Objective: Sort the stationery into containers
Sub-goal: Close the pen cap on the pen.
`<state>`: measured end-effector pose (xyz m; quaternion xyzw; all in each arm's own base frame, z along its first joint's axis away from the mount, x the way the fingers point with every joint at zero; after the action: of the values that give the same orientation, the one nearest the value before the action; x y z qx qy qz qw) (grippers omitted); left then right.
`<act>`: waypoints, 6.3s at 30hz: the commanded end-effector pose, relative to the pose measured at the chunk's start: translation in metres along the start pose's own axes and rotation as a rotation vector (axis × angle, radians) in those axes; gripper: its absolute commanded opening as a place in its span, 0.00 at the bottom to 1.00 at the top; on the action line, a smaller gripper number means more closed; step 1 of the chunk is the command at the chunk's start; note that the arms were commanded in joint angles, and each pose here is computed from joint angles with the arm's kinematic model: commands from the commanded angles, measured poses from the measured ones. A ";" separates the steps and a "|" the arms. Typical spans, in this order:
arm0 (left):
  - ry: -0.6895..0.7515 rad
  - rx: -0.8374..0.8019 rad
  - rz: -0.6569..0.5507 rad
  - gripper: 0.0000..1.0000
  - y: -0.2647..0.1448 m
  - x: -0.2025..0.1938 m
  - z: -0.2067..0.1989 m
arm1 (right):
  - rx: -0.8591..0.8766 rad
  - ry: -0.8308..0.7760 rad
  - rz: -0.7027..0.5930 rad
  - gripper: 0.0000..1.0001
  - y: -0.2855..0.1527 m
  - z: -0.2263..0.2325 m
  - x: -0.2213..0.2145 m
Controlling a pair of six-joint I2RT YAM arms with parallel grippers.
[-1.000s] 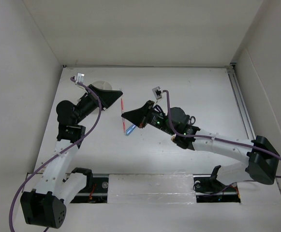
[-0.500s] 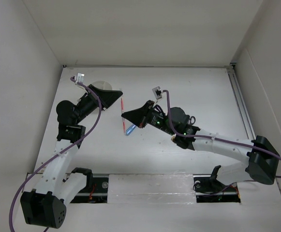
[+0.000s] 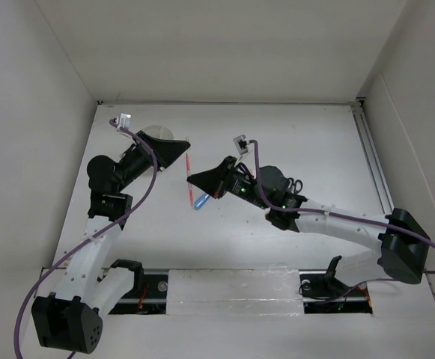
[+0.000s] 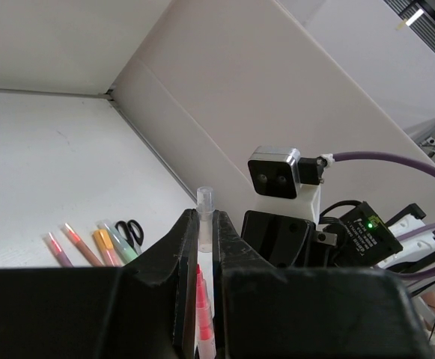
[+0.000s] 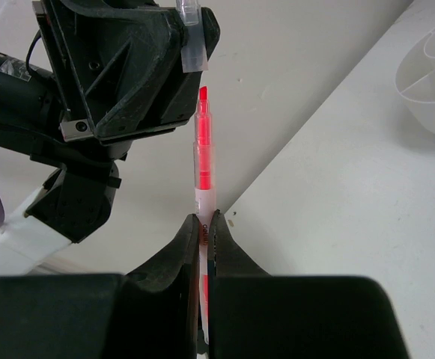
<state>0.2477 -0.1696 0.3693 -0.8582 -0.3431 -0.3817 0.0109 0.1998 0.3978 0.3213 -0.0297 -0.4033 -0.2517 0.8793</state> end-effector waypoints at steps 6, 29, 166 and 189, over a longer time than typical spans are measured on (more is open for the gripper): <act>0.089 -0.079 -0.024 0.00 0.000 0.014 -0.026 | 0.063 -0.019 -0.088 0.00 -0.001 0.023 0.028; 0.089 -0.085 -0.012 0.00 0.000 0.012 -0.027 | 0.027 -0.035 -0.104 0.00 -0.003 0.009 0.037; 0.063 -0.022 0.065 0.00 -0.021 -0.031 -0.011 | 0.199 -0.066 -0.278 0.00 0.008 0.048 0.107; 0.130 -0.102 0.002 1.00 -0.015 -0.008 -0.037 | 0.194 -0.107 -0.254 0.00 -0.014 0.053 0.108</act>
<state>0.2262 -0.1703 0.3814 -0.8434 -0.3464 -0.4106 0.0092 0.2266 0.3659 0.3971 0.0499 -0.4498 -0.3112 0.8357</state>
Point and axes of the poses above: each gripper's point midway between its finger pads, its own y axis out along the fingers, its own z axis along the line the jaws close on, x = y × z, the point moved 2 cm from there along -y, back along the fingers, and after that the axes turned 3 degrees about -y, right-handed, at the moved point
